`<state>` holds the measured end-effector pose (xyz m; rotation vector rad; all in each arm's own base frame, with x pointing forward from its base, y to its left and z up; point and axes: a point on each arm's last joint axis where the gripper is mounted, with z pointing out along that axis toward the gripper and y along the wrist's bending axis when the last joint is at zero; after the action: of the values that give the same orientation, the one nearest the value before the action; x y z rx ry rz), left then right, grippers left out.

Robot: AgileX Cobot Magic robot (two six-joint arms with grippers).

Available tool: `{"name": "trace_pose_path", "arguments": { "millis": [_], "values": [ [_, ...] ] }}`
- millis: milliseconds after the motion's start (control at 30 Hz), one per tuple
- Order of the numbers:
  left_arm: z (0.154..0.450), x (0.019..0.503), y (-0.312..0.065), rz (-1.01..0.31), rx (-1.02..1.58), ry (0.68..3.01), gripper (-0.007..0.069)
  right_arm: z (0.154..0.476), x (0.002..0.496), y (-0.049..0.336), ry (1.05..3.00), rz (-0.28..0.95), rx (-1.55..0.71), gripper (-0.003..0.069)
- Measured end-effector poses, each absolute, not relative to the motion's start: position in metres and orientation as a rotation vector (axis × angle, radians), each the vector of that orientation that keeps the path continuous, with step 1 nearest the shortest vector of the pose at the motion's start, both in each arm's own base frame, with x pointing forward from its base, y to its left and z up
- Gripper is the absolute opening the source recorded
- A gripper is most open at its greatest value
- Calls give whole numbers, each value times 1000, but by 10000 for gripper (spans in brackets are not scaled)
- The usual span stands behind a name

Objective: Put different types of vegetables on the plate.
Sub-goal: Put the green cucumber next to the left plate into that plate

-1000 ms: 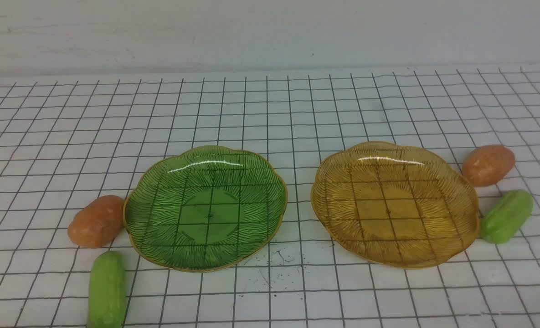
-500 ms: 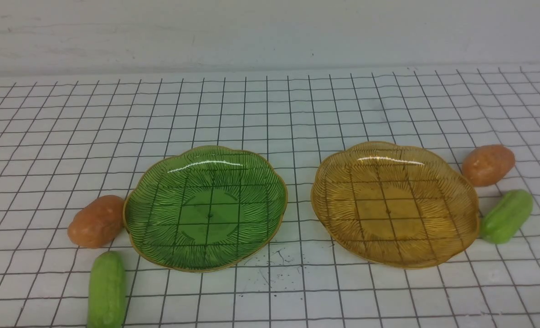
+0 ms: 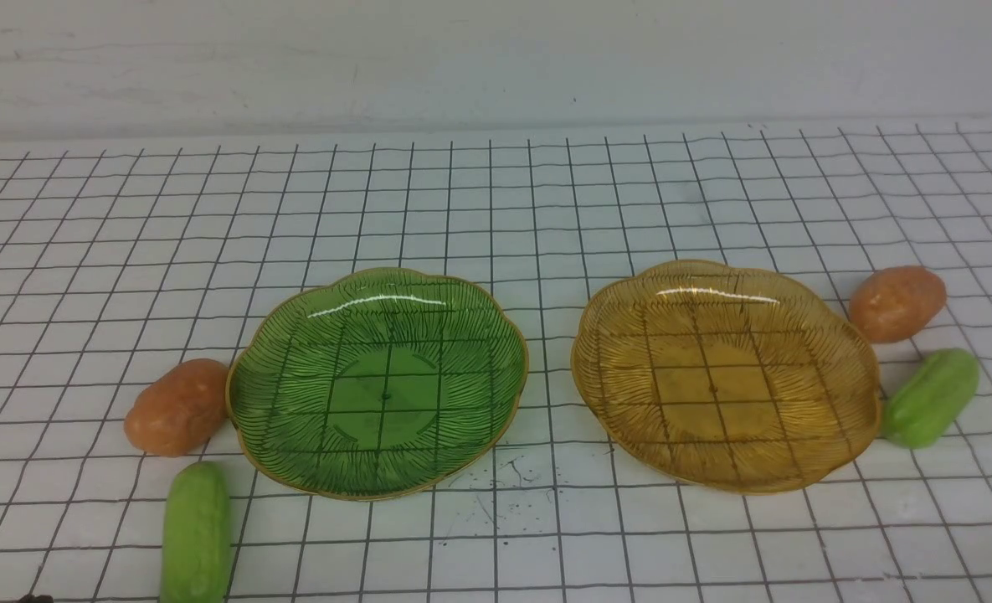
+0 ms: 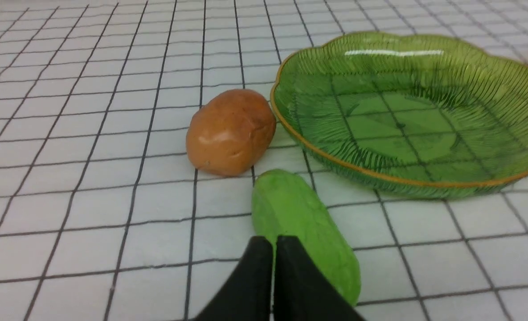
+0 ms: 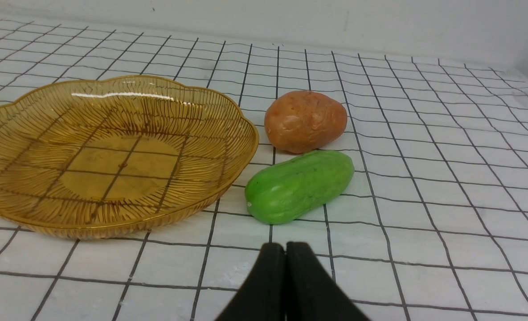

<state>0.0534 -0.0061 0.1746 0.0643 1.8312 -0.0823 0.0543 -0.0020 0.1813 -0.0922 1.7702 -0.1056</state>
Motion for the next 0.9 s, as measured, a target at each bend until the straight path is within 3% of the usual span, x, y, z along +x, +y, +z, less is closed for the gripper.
{"name": "trace_pose_path", "arguments": {
  "millis": [200, 500, 767, 867, 900],
  "values": [
    [183, 55, -10, -252, -71, 1744, -8, 181, 54, -2, 1770, -106, -92, -15],
    [194, 55, -14, -697, -448, 1601, -8, 181, 54, -2, 1770, -106, -92, -15],
    [200, 56, -9, -713, -515, 1511, -8, 183, 55, -1, 1749, -79, -72, -15],
    [204, 57, -4, -714, -578, 1432, -8, 188, 56, 1, 1671, 34, 24, -15],
    [209, 56, 4, -704, -647, 1339, -8, 195, 56, 1, 1591, 131, 110, -15]
  ]
}}
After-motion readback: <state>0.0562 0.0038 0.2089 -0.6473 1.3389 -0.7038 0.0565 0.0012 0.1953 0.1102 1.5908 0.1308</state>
